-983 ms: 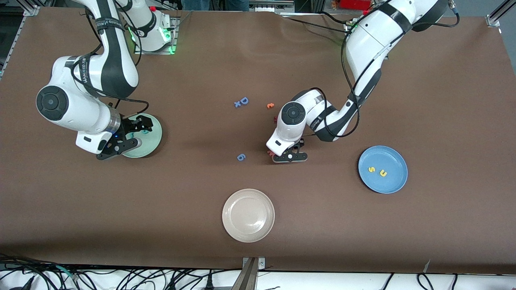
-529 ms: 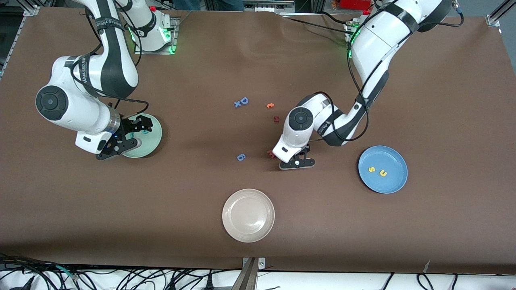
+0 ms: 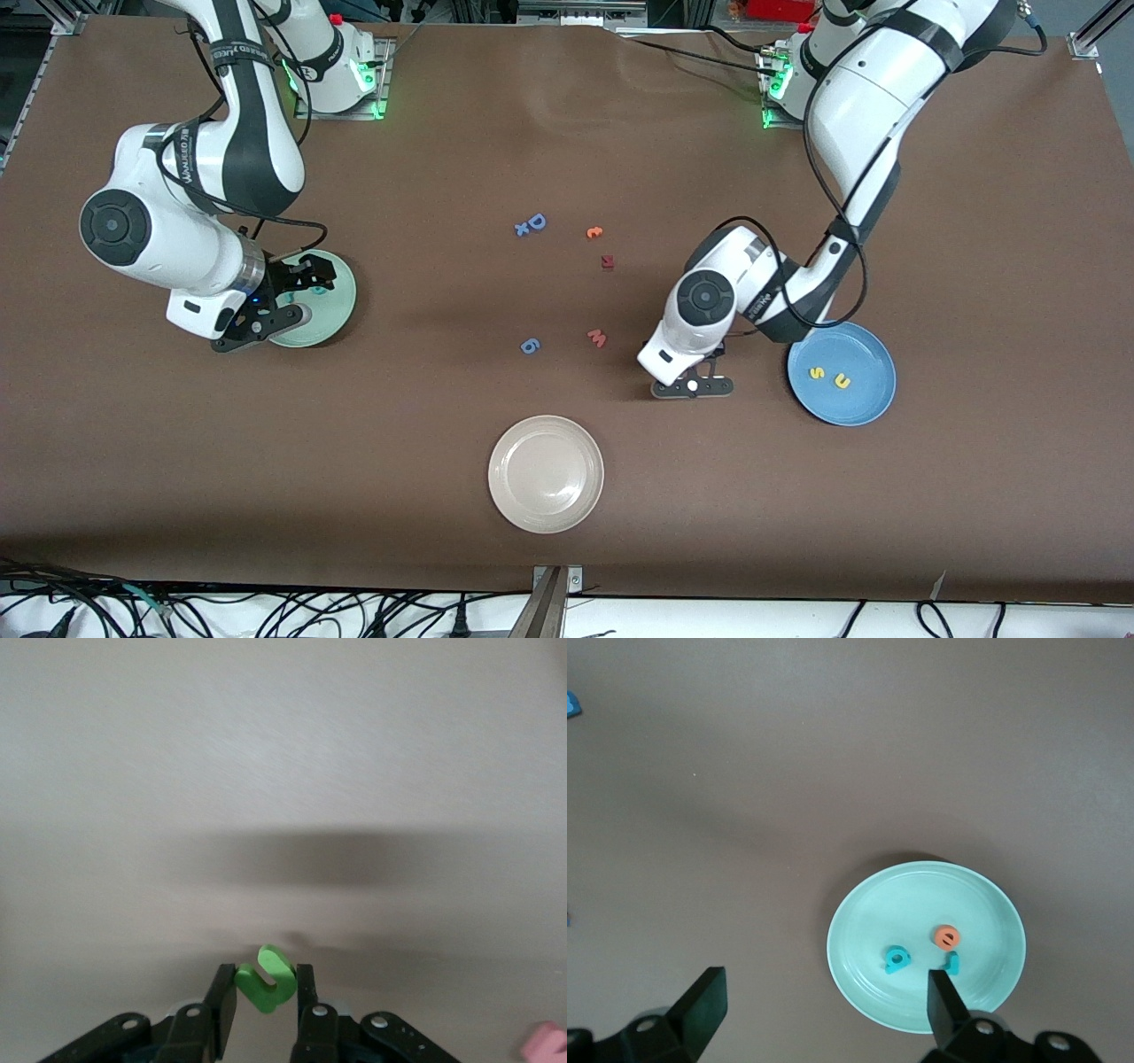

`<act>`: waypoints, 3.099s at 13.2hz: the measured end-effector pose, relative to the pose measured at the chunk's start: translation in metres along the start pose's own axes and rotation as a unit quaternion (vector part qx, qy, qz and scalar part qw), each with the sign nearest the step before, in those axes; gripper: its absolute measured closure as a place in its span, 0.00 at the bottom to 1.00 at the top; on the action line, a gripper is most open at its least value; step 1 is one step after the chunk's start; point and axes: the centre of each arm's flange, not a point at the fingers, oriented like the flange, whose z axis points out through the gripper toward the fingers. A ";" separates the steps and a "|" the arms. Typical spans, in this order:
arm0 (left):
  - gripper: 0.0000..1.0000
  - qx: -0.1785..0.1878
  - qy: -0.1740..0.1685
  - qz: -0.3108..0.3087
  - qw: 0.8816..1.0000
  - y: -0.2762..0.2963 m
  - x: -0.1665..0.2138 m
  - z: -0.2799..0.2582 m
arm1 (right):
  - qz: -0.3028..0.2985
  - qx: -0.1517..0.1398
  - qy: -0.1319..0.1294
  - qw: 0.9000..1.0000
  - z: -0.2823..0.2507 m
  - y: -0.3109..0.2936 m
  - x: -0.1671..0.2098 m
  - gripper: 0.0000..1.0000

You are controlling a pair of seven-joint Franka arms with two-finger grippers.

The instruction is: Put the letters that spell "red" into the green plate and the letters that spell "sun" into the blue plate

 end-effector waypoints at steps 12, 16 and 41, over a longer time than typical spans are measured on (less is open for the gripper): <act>0.68 -0.018 -0.055 0.127 0.990 -0.213 0.069 -0.036 | 0.000 0.000 0.000 1.000 0.000 0.000 0.000 0.00; 0.68 -0.025 -0.060 0.144 0.987 -0.259 0.074 -0.031 | 0.001 0.000 0.000 1.000 0.000 0.000 0.000 0.00; 0.00 0.017 -0.087 0.085 0.992 -0.347 0.039 -0.162 | 0.139 -0.013 0.016 0.990 -0.079 -0.025 0.013 0.00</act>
